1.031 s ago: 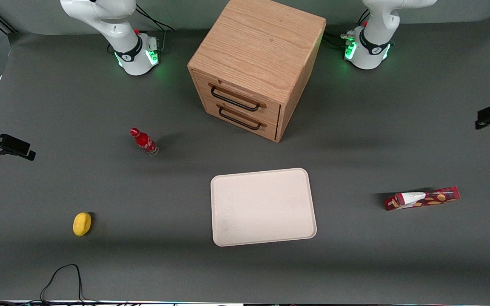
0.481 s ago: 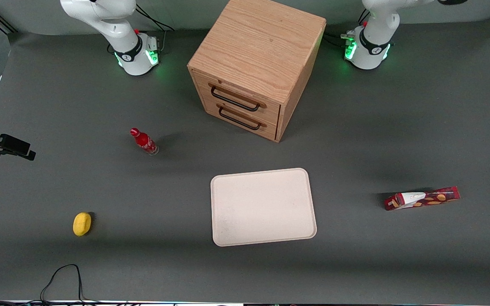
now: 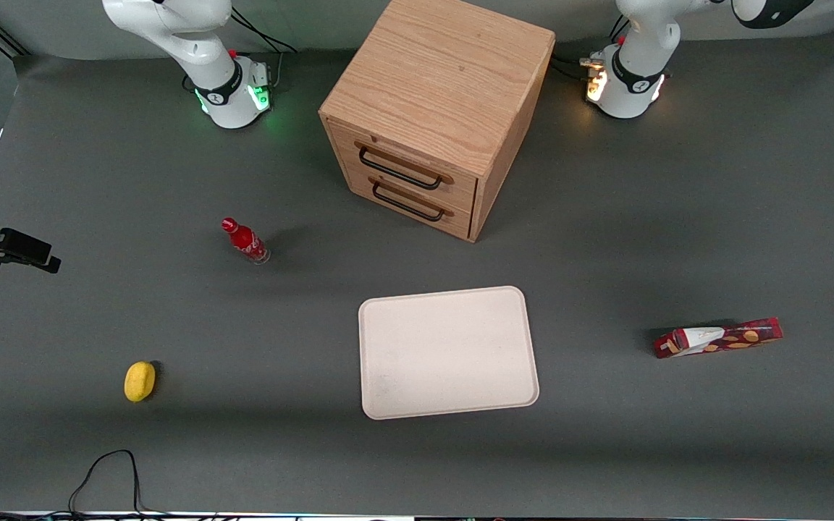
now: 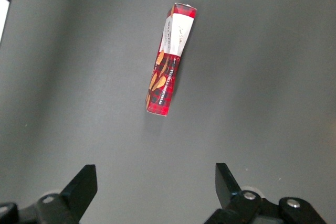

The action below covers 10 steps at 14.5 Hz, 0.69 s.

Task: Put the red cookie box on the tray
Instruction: 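Move the open left gripper down over the red cookie box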

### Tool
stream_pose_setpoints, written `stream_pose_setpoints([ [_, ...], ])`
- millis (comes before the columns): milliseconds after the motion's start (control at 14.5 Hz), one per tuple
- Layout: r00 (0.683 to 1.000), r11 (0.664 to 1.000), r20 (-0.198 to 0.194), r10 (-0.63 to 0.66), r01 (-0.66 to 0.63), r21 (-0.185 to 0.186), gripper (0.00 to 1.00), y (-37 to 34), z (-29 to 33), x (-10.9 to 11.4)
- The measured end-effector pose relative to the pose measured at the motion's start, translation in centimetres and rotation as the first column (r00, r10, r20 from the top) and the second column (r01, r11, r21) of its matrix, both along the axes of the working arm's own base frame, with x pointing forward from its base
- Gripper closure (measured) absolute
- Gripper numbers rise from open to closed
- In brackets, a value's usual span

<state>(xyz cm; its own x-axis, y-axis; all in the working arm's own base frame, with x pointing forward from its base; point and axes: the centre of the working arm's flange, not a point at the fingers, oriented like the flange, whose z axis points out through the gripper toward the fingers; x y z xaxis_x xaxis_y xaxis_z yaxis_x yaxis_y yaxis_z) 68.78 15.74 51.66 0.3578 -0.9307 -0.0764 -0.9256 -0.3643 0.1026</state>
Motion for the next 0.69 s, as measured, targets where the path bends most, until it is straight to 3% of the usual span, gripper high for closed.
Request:
stream_pose_setpoints([
  [206,0.995,0.995,-0.033,-0.097,0.096,-0.032,0.0,0.1,-3.7,1.0],
  [412,0.986,0.982,-0.028,-0.165,0.162,-0.094,0.0,0.0,-9.1,2.0],
  [688,0.976,0.97,-0.002,-0.216,0.214,-0.116,0.0,-2.1,-15.9,2.6],
])
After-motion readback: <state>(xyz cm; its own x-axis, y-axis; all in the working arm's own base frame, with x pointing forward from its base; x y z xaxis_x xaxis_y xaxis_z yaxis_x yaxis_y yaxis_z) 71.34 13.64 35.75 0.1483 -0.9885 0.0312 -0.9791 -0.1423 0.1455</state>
